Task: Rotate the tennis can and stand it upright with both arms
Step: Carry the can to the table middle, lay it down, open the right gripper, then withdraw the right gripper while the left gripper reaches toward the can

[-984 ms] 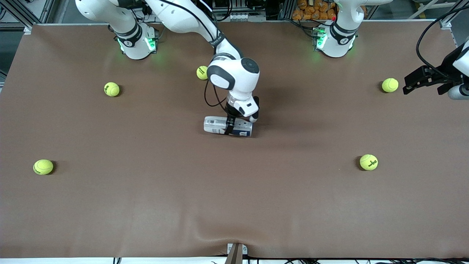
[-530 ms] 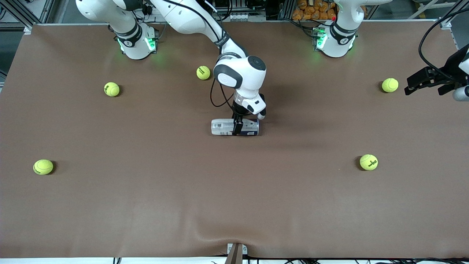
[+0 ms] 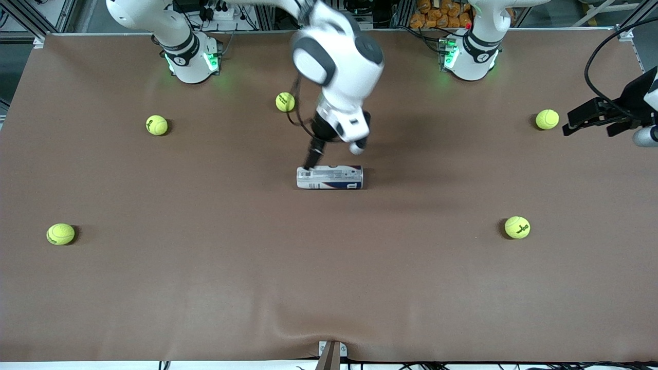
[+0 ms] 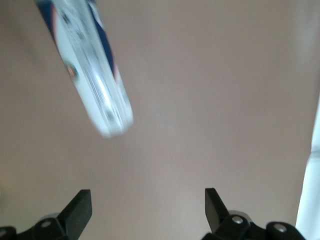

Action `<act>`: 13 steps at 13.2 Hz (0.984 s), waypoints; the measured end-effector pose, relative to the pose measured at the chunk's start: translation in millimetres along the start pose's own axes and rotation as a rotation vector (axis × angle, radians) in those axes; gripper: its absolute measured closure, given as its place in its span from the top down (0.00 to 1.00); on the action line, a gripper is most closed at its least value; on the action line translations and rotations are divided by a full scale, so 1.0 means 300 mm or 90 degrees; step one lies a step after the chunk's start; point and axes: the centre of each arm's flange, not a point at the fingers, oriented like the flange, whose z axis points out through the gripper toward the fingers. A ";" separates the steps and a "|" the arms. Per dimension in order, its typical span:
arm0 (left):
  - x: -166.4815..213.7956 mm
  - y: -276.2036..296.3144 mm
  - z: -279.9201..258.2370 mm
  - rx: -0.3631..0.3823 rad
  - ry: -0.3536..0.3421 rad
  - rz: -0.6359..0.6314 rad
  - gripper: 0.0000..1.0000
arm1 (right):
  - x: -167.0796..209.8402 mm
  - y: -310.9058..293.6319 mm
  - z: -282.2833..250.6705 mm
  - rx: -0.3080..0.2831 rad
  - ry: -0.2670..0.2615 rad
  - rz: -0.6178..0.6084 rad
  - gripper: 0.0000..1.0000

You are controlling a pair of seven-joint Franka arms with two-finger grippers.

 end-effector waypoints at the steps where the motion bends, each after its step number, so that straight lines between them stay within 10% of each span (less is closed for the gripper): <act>1: 0.017 -0.006 0.027 -0.029 -0.011 -0.006 1.00 | -0.142 0.130 -0.053 0.016 -0.015 0.050 1.00; 6: 0.129 -0.035 0.256 -0.212 -0.095 -0.054 1.00 | -0.796 0.714 -0.016 0.058 -0.078 0.321 1.00; 13: 0.192 -0.018 0.548 -0.390 -0.203 -0.110 1.00 | -1.146 0.965 0.065 0.106 -0.024 0.521 1.00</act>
